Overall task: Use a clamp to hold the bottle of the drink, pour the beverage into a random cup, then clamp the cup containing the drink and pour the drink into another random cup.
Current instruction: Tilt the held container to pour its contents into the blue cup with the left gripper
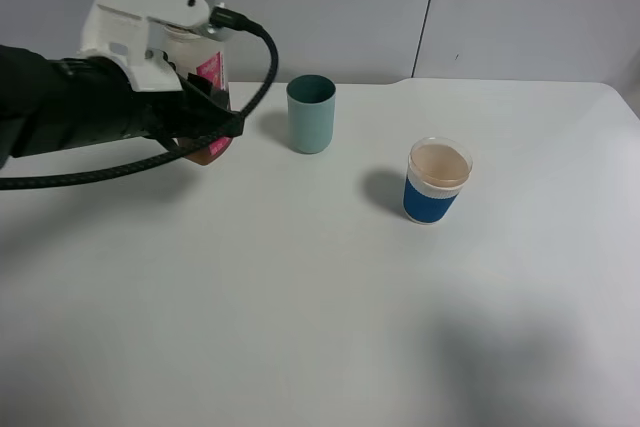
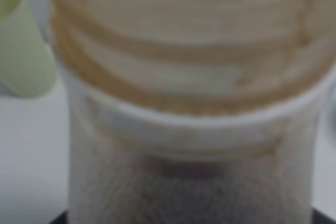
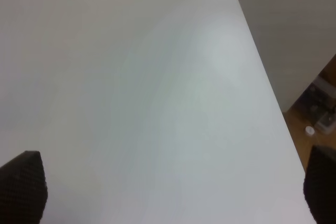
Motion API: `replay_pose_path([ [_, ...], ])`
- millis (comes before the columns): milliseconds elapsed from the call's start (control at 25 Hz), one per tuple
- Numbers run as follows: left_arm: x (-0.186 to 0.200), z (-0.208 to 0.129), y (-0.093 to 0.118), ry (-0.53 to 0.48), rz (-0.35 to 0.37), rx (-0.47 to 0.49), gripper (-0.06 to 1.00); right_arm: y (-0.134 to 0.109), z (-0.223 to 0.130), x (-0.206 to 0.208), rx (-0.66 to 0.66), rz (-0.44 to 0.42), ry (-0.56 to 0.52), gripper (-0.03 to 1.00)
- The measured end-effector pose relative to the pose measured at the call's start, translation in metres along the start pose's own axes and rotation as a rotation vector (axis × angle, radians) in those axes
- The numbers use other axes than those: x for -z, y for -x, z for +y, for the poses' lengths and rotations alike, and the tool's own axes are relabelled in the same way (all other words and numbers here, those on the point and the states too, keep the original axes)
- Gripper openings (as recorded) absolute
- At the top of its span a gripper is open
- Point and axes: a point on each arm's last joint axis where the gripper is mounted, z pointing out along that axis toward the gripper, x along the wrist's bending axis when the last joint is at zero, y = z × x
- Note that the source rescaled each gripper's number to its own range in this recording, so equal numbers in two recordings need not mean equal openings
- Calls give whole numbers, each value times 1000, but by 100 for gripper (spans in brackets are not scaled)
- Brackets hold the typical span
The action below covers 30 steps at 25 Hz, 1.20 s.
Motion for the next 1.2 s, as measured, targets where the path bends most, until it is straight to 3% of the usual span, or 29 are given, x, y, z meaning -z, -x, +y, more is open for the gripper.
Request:
replay_pose_path([
  [120, -2, 5, 17, -43, 97, -128, 0, 0, 0, 0, 0, 0, 0, 100],
  [280, -9, 16, 40, -98, 164, -240, 0, 0, 0, 0, 0, 0, 0, 100],
  [800, -26, 29, 109, -80, 148, -489, 0, 0, 0, 0, 0, 0, 0, 100],
  [1200, -48, 26, 136, -93, 157, -602, 0, 0, 0, 0, 0, 0, 0, 100],
])
